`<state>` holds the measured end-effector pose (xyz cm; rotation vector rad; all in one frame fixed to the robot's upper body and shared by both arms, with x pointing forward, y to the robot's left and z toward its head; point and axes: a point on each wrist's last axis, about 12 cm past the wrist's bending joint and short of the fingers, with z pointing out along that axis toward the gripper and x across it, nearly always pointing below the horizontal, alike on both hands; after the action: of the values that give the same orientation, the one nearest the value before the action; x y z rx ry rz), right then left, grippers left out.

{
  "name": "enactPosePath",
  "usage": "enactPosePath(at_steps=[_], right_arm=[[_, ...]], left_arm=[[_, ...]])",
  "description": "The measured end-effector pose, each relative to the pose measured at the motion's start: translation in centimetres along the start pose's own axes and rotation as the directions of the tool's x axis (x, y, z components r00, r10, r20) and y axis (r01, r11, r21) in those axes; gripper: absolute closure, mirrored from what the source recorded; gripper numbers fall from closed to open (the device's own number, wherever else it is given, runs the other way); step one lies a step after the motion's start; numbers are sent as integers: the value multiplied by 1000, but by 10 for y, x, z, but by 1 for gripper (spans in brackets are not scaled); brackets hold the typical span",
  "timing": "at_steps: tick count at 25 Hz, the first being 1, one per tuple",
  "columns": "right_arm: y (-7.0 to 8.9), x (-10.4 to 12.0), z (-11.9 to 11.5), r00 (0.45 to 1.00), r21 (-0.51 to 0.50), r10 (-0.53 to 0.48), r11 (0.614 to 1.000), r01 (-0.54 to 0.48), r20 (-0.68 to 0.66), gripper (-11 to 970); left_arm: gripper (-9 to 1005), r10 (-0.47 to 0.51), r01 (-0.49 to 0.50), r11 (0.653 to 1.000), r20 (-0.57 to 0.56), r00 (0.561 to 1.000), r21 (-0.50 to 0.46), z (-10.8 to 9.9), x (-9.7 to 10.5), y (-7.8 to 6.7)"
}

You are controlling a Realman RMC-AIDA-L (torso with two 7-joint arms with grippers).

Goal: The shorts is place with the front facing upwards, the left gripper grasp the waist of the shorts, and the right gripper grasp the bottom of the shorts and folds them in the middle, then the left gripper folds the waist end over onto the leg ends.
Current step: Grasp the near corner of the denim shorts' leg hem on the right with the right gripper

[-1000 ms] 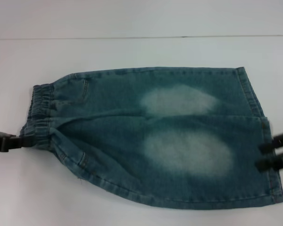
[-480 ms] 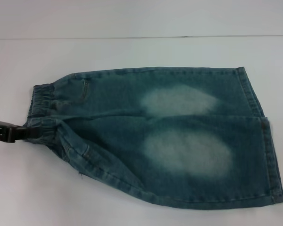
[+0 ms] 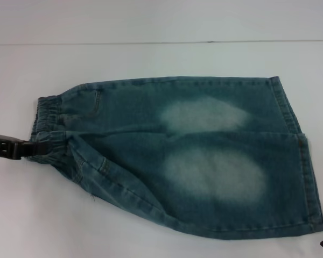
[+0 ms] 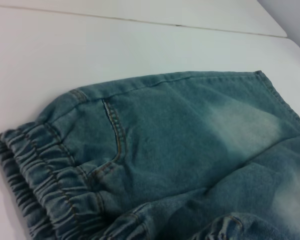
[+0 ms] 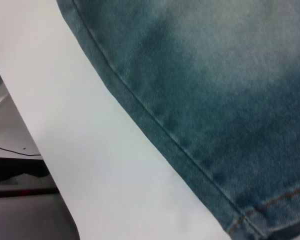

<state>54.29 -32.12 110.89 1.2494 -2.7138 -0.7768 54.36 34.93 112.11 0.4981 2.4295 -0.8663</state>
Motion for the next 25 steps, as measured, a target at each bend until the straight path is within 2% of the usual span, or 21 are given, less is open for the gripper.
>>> enactPosePath(at_steps=[15,23,25], right_arm=[[-1,-16,2,997,11,-25,1000,24,69,250],[-2,-19,6,998,15,-34,999,33,59,282],[-2,-19,7,998,16,-33,999,32,59,361]], left_arm=[[977,-12,12,1000,1,1000,1,2,4,2],[977,-12,12,1000,1,1000,-1,3,4,2],[977,-10,10,1000,2,1000,-1,3,3,2]])
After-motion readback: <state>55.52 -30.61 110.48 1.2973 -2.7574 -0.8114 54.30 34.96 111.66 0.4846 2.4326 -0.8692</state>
